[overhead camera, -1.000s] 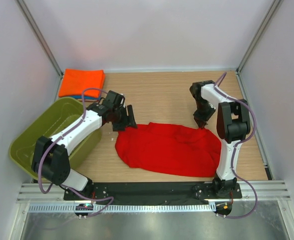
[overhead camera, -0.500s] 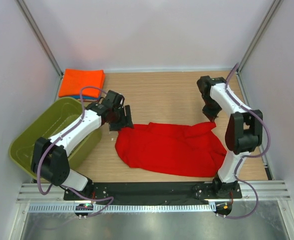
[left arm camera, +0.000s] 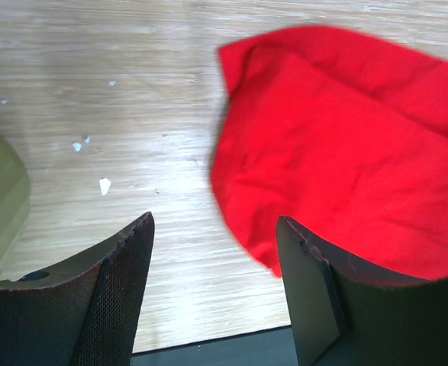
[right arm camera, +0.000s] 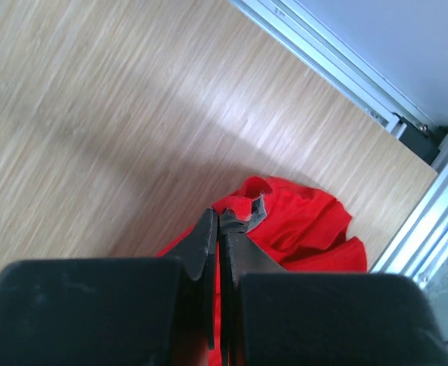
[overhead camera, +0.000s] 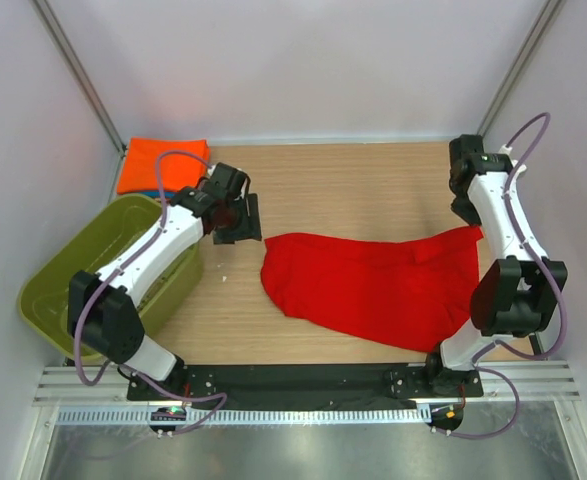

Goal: Fold and stack the t-shirts
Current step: Flatten the tshirt out

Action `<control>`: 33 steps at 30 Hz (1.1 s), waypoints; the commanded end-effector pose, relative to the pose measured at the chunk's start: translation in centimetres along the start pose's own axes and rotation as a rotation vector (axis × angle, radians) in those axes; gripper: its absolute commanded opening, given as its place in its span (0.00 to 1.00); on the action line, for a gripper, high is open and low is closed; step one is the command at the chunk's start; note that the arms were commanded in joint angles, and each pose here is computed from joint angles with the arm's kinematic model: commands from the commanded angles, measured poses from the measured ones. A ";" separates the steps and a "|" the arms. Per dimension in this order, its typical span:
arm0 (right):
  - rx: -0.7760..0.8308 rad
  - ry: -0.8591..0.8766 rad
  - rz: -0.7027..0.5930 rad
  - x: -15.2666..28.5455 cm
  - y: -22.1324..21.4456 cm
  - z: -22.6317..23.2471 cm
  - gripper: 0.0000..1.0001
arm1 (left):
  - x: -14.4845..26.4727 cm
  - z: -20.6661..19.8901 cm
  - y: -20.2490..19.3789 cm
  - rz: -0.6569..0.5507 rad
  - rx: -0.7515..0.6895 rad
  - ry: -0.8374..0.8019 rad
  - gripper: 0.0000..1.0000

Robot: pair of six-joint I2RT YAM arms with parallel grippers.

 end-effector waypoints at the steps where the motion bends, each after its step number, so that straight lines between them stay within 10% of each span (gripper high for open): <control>1: -0.002 0.060 -0.054 -0.2 1.7 0.1 0.01 | -0.6 -1.0 1.0 0.006 -0.023 -0.038 0.66; 33: 0.109 0.292 0.109 -2.8 -2.5 3.7 0.01 | -14.7 -7.6 2.3 0.135 -0.158 -0.245 0.52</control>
Point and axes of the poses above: each gripper's point midway between its finger pads, its own x axis back along the fingers, its own z axis along the line the jaws close on, y = z × x, the point moved 5 cm from there along x, back along the fingers
